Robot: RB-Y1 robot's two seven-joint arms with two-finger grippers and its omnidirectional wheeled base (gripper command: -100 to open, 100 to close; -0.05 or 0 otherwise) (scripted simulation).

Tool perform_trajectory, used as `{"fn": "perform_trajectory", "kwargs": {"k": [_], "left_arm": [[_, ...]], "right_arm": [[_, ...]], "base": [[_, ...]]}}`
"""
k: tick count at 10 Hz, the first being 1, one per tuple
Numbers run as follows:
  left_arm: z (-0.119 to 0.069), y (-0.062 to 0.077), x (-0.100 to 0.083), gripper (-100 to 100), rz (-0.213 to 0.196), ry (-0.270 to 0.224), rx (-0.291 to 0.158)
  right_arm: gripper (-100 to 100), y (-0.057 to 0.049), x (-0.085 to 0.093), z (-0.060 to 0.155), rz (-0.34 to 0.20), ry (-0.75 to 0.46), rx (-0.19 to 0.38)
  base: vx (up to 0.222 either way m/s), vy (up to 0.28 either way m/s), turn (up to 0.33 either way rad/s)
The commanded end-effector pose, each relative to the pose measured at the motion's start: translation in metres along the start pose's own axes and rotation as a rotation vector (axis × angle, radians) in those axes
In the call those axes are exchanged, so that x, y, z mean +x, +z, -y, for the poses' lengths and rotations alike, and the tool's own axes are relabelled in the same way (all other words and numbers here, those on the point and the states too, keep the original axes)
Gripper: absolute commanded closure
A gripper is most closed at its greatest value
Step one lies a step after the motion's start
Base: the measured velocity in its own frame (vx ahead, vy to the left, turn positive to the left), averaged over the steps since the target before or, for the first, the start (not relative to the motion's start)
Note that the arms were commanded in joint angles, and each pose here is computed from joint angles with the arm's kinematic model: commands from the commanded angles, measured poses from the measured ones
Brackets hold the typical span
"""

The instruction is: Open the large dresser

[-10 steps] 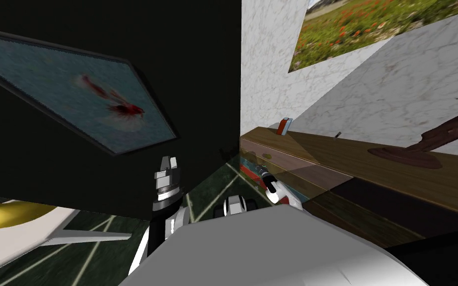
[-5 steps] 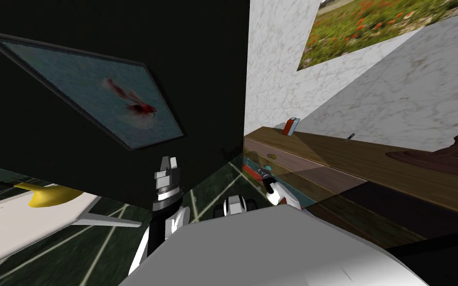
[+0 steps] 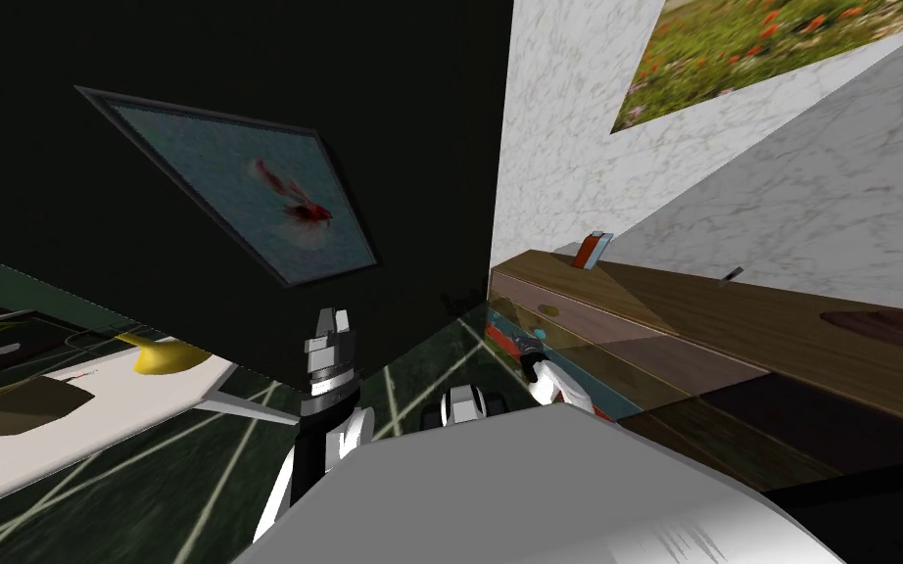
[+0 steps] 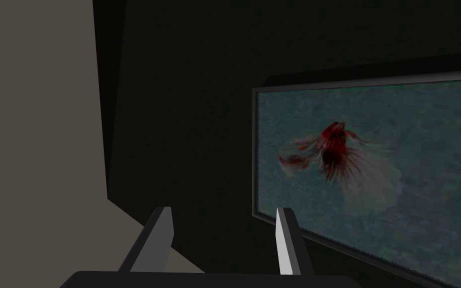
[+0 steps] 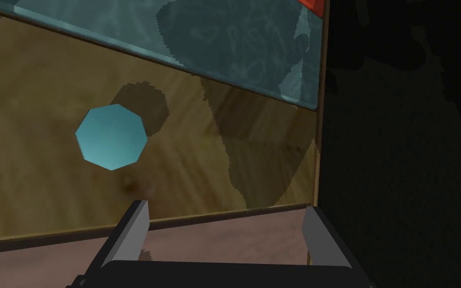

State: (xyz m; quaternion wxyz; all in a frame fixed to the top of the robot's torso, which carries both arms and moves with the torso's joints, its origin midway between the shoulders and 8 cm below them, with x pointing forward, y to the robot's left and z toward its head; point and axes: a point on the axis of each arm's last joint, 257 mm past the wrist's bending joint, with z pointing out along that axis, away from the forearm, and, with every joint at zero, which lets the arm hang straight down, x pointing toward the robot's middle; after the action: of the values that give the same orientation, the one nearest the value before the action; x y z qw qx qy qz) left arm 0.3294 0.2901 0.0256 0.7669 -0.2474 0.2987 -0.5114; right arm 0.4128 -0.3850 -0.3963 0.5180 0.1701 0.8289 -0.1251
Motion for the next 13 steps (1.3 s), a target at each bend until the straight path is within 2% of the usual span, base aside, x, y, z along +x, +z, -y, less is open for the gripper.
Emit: {"fn": "perform_trajectory", "kwargs": {"k": [1,2,3,4,5,6,7,8,9,10,11,13], "left_arm": [[0.0,0.0,0.0,0,0.0,0.0,0.0],[0.0,0.0,0.0,0,0.0,0.0,0.0],[0.0,0.0,0.0,0,0.0,0.0,0.0],[0.0,0.0,0.0,0,0.0,0.0,0.0],[0.0,0.0,0.0,0,0.0,0.0,0.0],[0.0,0.0,0.0,0,0.0,0.0,0.0],[0.0,0.0,0.0,0,0.0,0.0,0.0],[0.0,0.0,0.0,0,0.0,0.0,0.0],[0.0,0.0,0.0,0,0.0,0.0,0.0],[0.0,0.0,0.0,0,0.0,0.0,0.0],[0.0,0.0,0.0,0,0.0,0.0,0.0],[0.0,0.0,0.0,0,0.0,0.0,0.0]], "right_arm": [[-100,0.005,0.009,0.029,-0.015,-0.099,0.094],[-100,0.007,0.013,0.045,-0.021,-0.175,0.138],[-100,0.006,0.013,0.051,-0.022,-0.18,0.161],[-100,0.008,0.016,0.07,-0.027,-0.255,0.21],[-100,0.007,0.015,0.074,-0.027,-0.26,0.227],[-100,0.007,0.015,0.094,-0.031,-0.327,0.28],[-100,0.007,0.014,0.097,-0.029,-0.337,0.292],[-100,0.006,0.013,0.118,-0.03,-0.407,0.349],[-100,0.005,0.012,0.119,-0.028,-0.412,0.354],[-100,0.003,0.008,0.14,-0.029,-0.478,0.414],[-100,0.003,0.007,0.14,-0.025,-0.483,0.415],[-100,-0.001,-0.004,0.176,-0.017,-0.61,0.514]], "base": [[-0.011,0.033,0.086],[-0.01,0.045,0.173],[-0.007,0.035,0.054],[-0.003,0.039,0.094],[0.0,0.028,0.064],[-0.002,0.031,0.108],[0.001,0.024,0.061],[-0.001,0.028,0.113],[0.001,0.023,0.055],[0.003,0.027,0.074],[0.006,0.023,0.05],[0.012,0.03,0.101]]}}
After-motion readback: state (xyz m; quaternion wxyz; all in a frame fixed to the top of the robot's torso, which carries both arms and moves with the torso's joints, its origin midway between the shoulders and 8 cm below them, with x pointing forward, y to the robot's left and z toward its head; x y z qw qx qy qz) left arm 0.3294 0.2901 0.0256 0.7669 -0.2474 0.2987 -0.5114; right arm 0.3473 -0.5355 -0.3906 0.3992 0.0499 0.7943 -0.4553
